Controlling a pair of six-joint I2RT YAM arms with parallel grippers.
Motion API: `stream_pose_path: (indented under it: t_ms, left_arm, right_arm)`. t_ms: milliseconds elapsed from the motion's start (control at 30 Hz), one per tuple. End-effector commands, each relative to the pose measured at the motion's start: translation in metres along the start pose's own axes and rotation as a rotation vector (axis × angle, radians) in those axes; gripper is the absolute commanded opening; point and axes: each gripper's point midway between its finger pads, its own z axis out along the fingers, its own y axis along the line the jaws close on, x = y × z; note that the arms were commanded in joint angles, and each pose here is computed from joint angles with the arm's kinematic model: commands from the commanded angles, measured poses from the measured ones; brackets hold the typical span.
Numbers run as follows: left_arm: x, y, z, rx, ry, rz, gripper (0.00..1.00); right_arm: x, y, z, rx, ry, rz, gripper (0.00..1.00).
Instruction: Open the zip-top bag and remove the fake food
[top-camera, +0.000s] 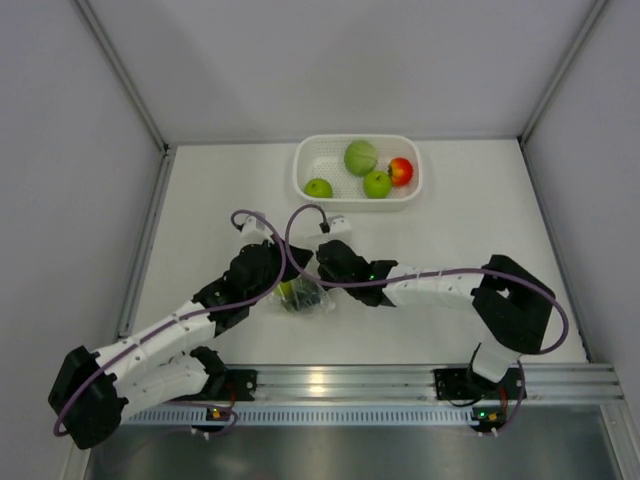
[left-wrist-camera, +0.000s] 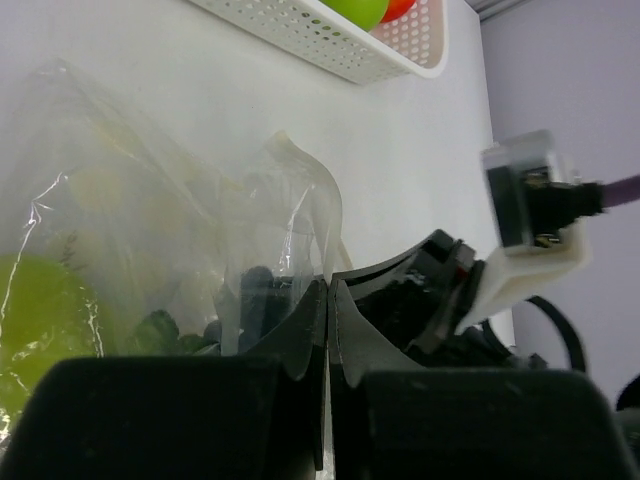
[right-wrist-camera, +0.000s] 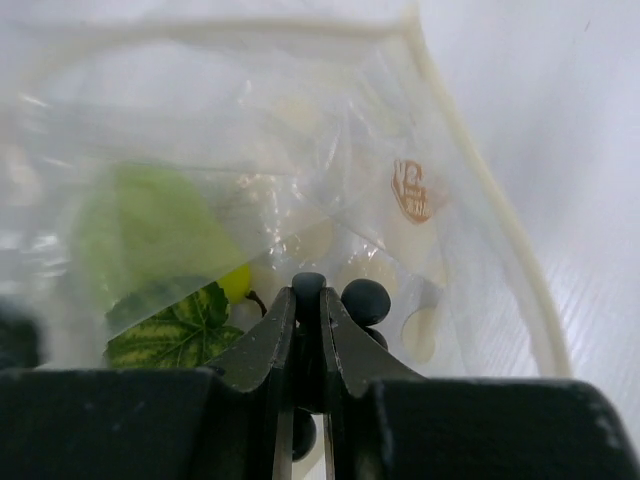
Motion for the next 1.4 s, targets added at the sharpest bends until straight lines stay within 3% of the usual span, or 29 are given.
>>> stream_pose_path:
  t_ms: [0, 267, 967, 1367]
  left_arm:
    - [-0.009, -0.02, -0.004, 0.074, -0.023, -0.012, 0.0]
    - [-0.015, -0.028, -0.013, 0.109, -0.034, -0.007, 0.0]
    - [-0.013, -0.019, -0.011, 0.075, -0.036, -0.016, 0.0]
    - [-0.013, -0.015, -0.013, 0.069, -0.048, -0.032, 0.0]
  right_arm:
    - [-0.056, 0.021, -0.03, -0.076, -0.187, -0.02, 0.0]
    - [-0.107, 0.018, -0.072, -0.085, -0.334, -0.079, 0.0]
    - [-0.216, -0.017, -0.185, -0.014, -0.547, -0.12, 0.0]
    - [-0.286, -0.073, -0.204, 0.081, -0.629, -0.086, 0.0]
